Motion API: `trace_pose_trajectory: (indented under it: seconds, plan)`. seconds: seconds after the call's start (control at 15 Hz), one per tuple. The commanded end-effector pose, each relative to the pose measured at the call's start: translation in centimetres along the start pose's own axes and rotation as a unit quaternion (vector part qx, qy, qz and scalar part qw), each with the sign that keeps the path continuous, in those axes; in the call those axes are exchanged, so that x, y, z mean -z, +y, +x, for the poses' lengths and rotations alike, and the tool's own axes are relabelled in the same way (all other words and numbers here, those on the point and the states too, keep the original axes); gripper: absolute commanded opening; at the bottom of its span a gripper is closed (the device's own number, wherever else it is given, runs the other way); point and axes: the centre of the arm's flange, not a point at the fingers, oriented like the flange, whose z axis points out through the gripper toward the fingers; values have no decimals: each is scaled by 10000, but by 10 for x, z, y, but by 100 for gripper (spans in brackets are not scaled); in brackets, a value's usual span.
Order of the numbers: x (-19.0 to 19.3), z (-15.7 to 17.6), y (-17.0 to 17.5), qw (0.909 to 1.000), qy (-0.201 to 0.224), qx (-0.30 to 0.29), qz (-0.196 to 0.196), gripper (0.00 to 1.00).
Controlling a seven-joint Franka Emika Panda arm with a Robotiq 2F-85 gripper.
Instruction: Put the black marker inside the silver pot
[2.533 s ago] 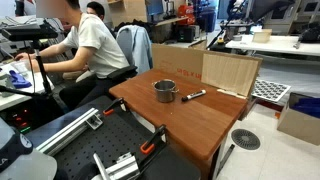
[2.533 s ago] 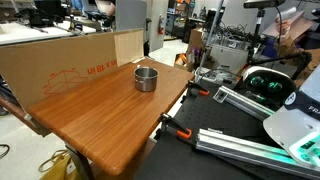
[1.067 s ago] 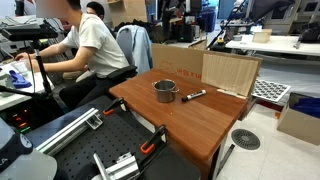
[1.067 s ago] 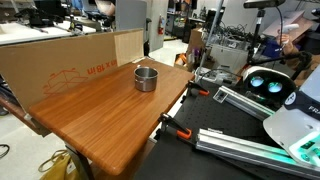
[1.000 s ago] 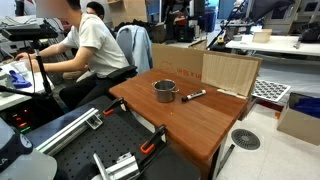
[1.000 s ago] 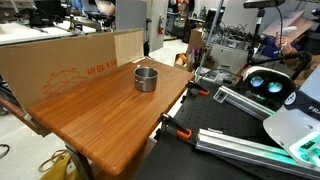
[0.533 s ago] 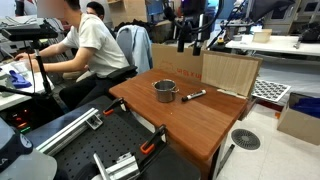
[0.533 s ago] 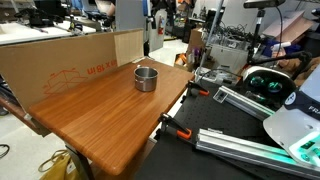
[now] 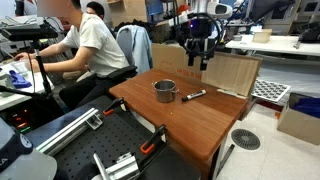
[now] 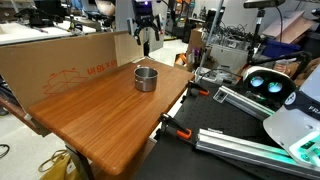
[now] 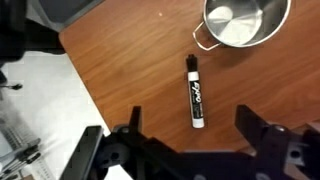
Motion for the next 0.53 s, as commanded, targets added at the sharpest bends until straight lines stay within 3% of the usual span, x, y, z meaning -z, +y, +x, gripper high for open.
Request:
trace_pose_trajectory:
  seconds: [0.0, 0.47]
  plan:
    - [-26, 23, -20, 9990, 312, -132, -277, 100]
    - [-82, 41, -46, 9932, 717, 142, -904, 100]
